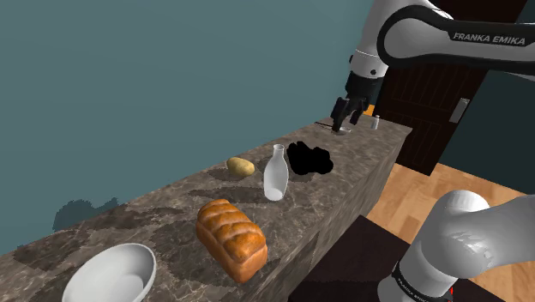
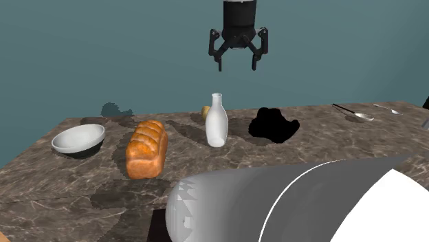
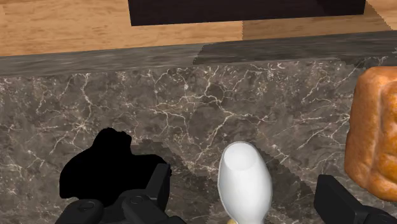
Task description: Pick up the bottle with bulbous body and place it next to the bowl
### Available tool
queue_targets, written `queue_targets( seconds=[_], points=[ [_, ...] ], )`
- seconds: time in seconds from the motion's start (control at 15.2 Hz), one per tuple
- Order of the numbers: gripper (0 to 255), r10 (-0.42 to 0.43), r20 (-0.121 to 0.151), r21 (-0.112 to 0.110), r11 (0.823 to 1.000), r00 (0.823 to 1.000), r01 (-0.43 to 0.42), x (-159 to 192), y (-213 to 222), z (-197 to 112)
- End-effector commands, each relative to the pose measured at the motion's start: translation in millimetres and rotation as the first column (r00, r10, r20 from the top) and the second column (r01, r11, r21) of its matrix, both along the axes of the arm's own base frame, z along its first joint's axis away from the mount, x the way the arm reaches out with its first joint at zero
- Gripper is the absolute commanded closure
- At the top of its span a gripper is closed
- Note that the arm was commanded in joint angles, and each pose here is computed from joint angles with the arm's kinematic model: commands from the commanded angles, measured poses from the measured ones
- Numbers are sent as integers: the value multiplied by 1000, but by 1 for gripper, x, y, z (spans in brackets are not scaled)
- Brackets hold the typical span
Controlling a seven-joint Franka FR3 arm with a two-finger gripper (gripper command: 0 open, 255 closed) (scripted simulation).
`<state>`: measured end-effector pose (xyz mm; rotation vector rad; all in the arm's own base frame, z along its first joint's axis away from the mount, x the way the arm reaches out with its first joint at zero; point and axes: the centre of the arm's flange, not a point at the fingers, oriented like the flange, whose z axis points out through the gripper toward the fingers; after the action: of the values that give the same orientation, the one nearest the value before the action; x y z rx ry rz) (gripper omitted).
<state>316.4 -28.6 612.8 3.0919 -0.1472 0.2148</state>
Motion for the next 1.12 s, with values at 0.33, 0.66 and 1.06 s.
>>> queue_targets(
  seconds=[0.33,0.66,1.06],
  points=[
    [0,12,16,2,1000,1000,-12,50,7,-40],
    [0,25,31,4,1000,999,-25,100,14,-79],
    [0,39,50,6,999,998,-40,161,23,-125]
  ],
)
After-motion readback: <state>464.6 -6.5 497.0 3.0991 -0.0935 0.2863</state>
